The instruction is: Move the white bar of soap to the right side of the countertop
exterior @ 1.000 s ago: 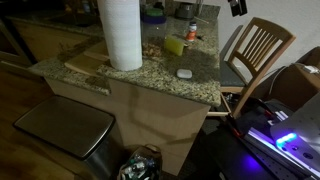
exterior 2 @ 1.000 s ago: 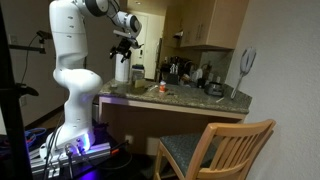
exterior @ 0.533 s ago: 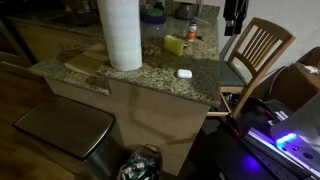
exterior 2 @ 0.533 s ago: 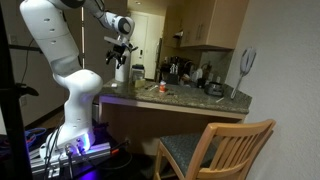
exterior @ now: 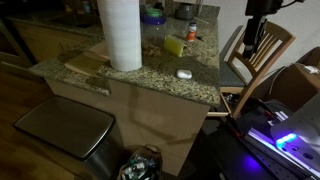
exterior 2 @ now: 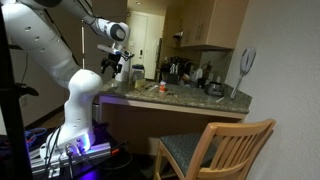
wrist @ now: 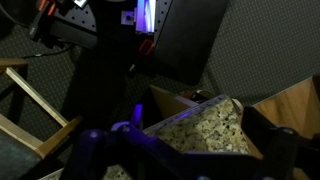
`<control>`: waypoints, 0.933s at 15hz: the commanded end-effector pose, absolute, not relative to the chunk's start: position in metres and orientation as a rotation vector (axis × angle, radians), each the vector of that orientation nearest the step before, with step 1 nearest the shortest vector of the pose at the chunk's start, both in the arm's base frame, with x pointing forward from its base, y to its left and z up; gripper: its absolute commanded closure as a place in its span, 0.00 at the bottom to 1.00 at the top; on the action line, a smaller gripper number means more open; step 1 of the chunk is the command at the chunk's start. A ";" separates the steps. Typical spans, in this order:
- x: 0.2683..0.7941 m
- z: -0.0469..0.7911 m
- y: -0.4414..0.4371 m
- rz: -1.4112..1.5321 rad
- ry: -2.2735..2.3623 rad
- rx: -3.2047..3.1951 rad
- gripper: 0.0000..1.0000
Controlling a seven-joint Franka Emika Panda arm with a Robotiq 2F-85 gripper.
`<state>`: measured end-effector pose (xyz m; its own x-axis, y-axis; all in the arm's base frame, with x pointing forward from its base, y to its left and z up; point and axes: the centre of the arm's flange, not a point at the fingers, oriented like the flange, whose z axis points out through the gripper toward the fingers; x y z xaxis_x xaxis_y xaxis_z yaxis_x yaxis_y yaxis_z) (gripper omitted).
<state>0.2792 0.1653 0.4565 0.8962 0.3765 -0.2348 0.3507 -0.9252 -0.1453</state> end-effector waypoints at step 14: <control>0.315 0.410 0.206 -0.012 -0.845 -2.956 0.00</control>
<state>0.3149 0.2061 0.4102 0.8487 0.5283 0.0259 0.5288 -0.8464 -0.0626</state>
